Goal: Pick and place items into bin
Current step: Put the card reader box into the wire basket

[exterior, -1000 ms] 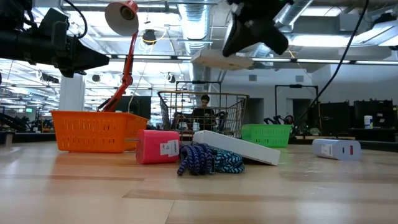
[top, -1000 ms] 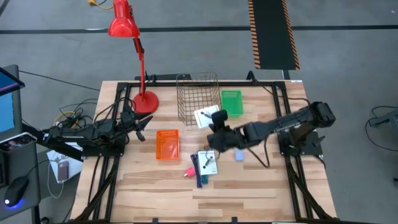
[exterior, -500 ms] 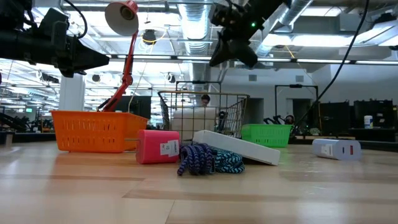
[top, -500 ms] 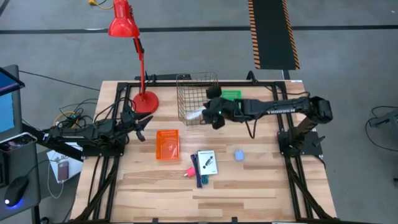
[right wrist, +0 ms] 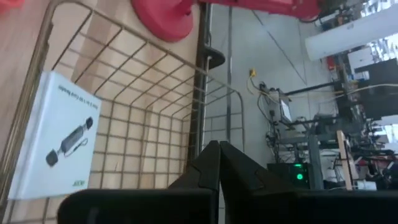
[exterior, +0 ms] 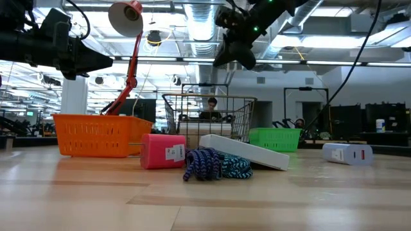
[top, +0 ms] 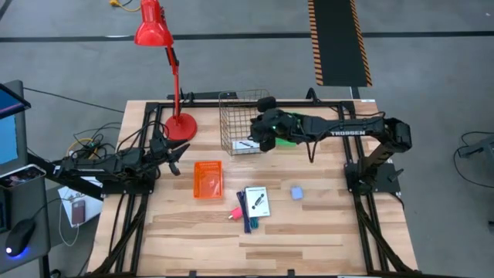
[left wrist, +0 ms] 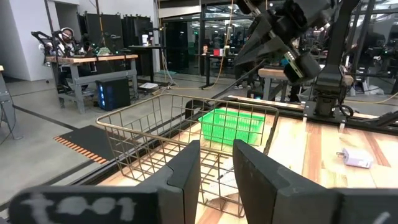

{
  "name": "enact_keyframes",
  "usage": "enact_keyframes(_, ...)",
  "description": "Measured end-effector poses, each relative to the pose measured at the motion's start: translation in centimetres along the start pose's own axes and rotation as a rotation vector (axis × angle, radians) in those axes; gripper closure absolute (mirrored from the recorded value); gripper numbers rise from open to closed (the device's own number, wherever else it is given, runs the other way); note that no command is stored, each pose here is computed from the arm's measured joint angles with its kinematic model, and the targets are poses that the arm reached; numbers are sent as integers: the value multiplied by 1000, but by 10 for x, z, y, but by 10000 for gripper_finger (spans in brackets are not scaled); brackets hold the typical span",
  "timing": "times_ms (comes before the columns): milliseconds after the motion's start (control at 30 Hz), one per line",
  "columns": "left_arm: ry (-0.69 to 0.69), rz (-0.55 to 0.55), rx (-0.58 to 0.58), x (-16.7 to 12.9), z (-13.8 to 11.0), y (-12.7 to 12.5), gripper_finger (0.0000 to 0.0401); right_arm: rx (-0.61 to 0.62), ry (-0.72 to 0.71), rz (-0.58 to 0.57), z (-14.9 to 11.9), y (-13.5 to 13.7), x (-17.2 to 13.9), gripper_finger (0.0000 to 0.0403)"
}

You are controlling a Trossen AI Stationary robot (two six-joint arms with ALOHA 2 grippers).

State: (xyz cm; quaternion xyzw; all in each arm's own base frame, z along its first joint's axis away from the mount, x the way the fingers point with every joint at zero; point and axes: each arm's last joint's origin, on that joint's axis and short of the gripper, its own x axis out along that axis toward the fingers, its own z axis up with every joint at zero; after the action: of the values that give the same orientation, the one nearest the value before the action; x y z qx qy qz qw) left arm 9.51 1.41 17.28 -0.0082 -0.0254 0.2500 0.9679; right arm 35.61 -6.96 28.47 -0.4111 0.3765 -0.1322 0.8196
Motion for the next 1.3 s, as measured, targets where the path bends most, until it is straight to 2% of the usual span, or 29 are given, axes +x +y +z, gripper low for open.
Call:
enact_keyframes(233, 0, 0, 0, 0, 0, 0, 319, 31, 14, -70, 12, 7, -7, 403)
enact_keyframes(467, 0, 0, 0, 0, 0, 0, 319, 105, 4, -60, 29, 27, -21, 403)
enact_keyframes(667, 0, 0, 0, 0, 0, 0, 319, 205, 34, 26, 41, 57, -40, 403)
enact_keyframes(900, 0, 0, 0, 0, 0, 0, 319, 373, 128, 148, 41, 96, -62, 403)
enact_keyframes(1000, 0, 0, 0, 0, 0, 0, 319, 383, 133, 174, 38, 117, -65, 403)
enact_keyframes(1167, 0, 0, 0, 0, 0, 0, 319, 430, 119, 172, 32, 146, -71, 403)
enact_keyframes(1300, 0, 0, 0, 0, 0, 0, 319, 480, 81, 105, 31, 164, -78, 403)
